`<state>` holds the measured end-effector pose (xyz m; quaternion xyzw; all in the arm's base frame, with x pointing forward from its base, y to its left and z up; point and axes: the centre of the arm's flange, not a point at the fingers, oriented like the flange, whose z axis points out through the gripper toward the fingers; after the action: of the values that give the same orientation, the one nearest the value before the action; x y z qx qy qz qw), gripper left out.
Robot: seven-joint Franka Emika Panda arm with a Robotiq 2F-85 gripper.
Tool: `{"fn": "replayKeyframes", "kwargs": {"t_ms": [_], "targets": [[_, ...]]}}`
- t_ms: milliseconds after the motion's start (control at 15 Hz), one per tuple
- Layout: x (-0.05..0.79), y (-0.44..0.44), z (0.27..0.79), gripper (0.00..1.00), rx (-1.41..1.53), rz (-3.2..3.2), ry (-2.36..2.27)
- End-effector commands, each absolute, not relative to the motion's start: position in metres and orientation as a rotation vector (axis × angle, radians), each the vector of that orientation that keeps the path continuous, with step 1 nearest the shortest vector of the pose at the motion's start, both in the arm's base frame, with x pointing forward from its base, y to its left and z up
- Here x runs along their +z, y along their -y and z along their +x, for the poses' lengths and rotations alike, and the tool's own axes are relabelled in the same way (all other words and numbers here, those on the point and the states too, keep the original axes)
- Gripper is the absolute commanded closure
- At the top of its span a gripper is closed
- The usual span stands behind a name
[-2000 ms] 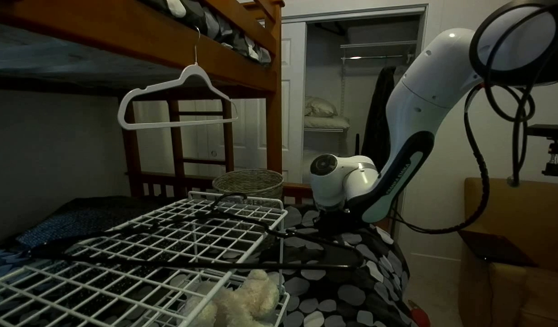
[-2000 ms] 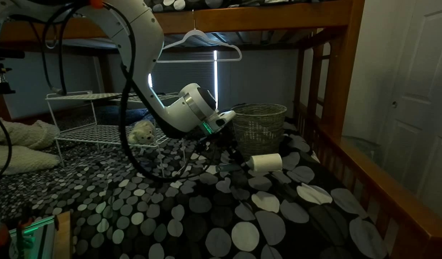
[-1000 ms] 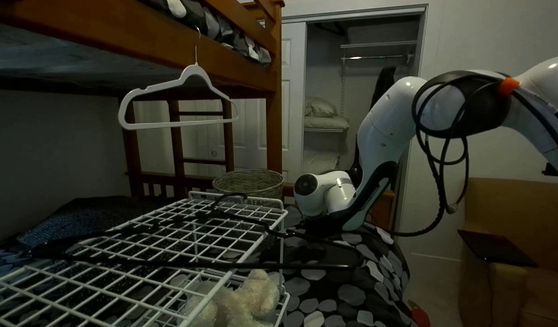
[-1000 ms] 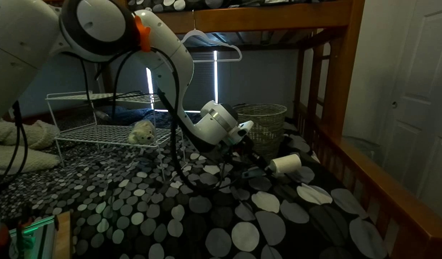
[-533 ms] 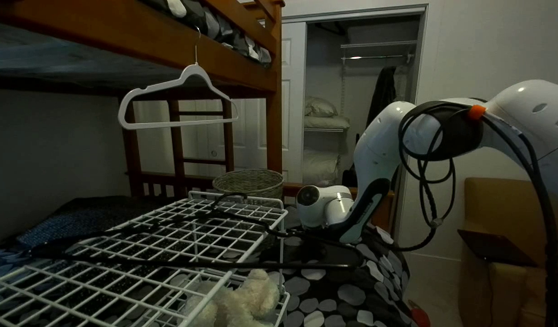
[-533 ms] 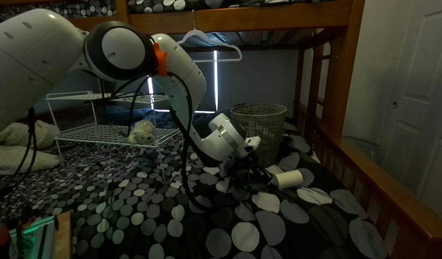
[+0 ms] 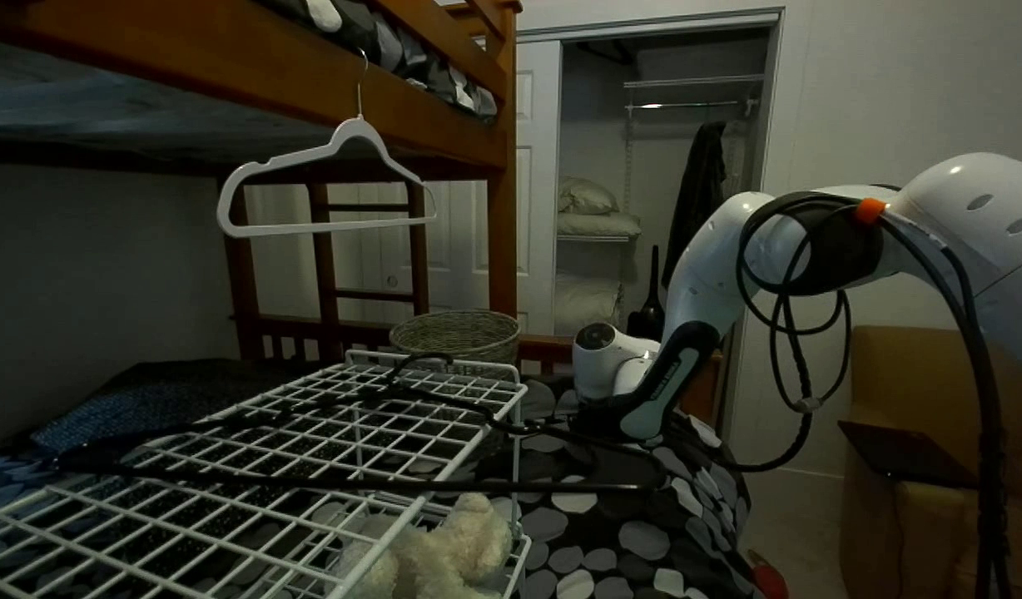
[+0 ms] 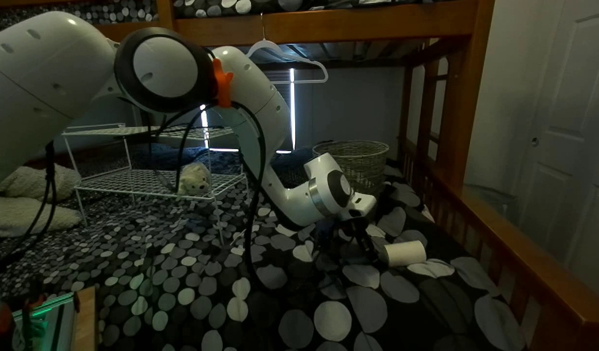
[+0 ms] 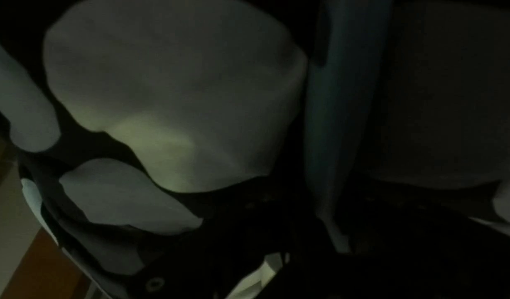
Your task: Use the brush to brush the blanket
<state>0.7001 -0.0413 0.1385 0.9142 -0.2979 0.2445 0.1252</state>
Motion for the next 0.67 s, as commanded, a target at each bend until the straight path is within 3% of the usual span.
{"fn": "replayKeyframes", "kwargs": {"t_ms": [0,600], "targets": [[0.134,0.091,0.687,0.95,0.649,2.667,1.092],[0.128,0.146,0.660,0.95,0.435,2.679,1.501]]}}
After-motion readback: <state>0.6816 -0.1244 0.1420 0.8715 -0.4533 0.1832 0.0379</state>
